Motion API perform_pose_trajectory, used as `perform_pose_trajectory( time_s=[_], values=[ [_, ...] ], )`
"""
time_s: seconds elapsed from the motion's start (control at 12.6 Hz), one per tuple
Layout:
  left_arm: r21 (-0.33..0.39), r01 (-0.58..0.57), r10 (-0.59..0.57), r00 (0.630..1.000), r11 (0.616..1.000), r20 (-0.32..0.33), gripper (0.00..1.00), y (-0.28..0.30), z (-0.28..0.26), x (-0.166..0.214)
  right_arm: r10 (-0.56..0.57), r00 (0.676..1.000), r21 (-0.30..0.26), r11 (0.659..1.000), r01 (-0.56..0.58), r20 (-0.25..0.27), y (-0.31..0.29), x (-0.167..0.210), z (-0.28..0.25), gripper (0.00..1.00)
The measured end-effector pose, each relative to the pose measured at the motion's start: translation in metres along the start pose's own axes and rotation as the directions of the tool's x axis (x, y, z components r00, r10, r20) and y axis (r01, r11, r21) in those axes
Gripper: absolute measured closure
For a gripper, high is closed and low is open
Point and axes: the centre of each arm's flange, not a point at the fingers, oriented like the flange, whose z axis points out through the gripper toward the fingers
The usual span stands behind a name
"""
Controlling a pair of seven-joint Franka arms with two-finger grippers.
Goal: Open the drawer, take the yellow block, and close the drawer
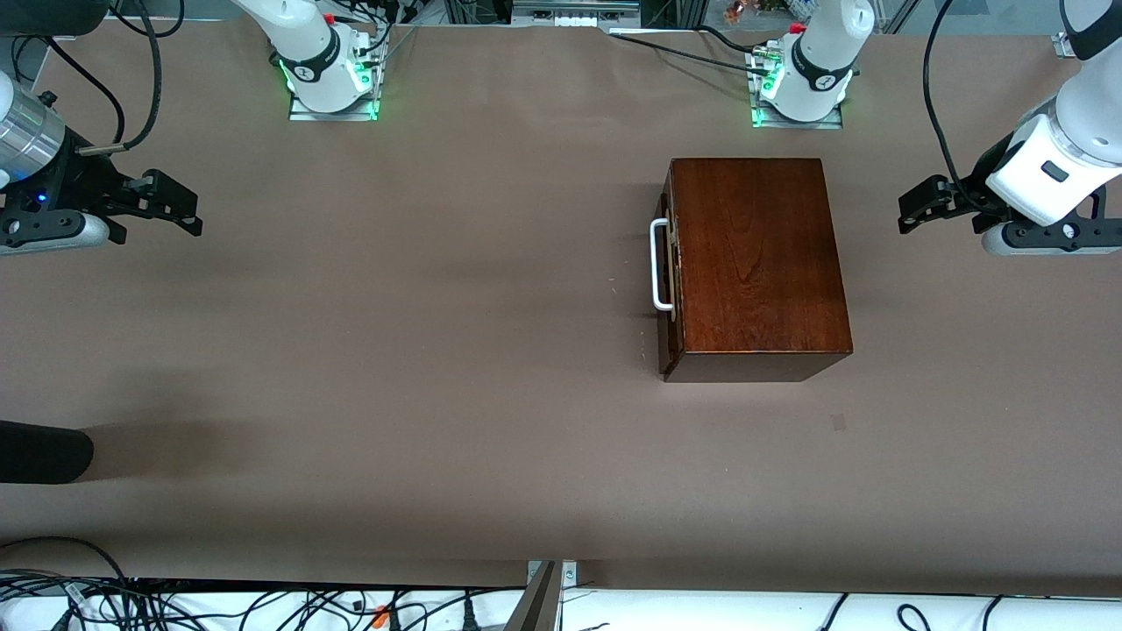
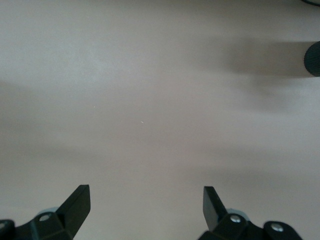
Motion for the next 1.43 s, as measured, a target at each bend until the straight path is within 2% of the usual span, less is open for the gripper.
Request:
perform_pose_trajectory(
  time_s=[0.71, 0.87, 1.11, 1.43],
  values=[
    [0.001, -0.01, 0.01, 1.0, 1.0, 0.018, 0.0, 0.006, 0.001, -0.003, 0.0, 1.0, 0.0, 1.0, 0.0, 0.0, 0.0, 0.0, 0.0, 0.0],
    [-0.023, -0.015, 0.016, 1.0, 1.0, 0.027, 0.0, 0.011, 0.003, -0.002, 0.0, 1.0, 0.0, 1.0, 0.0, 0.0, 0.0, 0.0, 0.0, 0.0],
    [-0.075, -0.078, 0.084, 0.994, 0.994, 0.073, 0.0, 0.055, 0.023, 0.0, 0.002, 1.0, 0.0, 1.0, -0.002, 0.0, 0.001, 0.0, 0.0, 0.0],
    [-0.084, -0.213, 0.224, 0.96, 0.974, 0.167, 0.0, 0.144, 0.078, -0.002, 0.002, 1.0, 0.0, 1.0, -0.002, 0.0, 0.001, 0.0, 0.0, 0.0]
  ],
)
